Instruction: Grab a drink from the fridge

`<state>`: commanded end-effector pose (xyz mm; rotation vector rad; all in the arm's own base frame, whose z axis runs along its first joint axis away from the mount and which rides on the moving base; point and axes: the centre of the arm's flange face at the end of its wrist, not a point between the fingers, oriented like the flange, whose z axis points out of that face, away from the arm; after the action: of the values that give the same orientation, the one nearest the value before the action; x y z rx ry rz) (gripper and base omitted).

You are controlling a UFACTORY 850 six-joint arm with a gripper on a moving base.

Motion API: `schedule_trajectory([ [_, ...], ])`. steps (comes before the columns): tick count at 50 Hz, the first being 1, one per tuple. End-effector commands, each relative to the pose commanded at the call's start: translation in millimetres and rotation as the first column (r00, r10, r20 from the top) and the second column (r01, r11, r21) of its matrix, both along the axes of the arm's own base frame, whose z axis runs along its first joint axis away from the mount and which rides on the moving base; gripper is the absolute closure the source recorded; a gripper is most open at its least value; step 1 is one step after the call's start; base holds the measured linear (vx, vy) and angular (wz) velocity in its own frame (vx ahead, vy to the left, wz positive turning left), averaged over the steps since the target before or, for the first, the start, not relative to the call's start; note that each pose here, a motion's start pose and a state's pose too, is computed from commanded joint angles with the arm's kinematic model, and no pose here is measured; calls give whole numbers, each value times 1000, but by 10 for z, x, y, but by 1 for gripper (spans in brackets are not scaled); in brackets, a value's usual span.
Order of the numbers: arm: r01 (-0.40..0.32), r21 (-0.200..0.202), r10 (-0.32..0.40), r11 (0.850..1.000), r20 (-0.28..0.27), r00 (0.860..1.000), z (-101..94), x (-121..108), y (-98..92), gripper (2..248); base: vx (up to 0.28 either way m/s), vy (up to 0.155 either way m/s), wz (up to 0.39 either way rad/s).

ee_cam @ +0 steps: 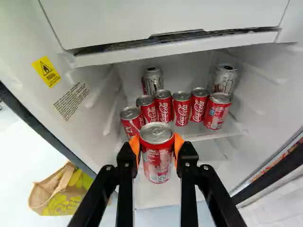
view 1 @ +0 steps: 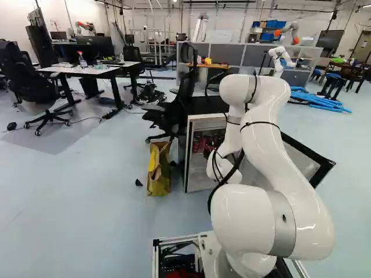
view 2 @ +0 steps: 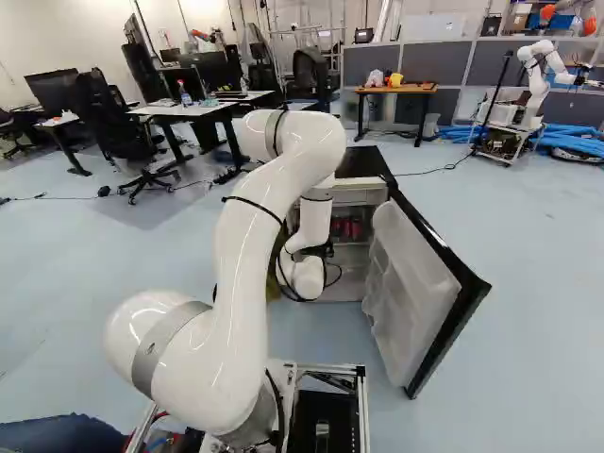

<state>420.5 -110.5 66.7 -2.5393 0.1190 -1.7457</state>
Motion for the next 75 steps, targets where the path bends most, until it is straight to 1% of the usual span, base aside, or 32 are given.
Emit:
schedule_trajectory([
  [27,28,12,-28,1000,-38,999,489,-535,64,158,0,0,0],
  [46,68,16,-68,998,-48,997,798,-881,40,158,0,0,0],
  [58,78,12,-77,997,-36,996,957,-977,45,158,0,0,0],
  [75,78,2,-78,997,-5,997,1150,-1003,55,158,0,0,0],
])
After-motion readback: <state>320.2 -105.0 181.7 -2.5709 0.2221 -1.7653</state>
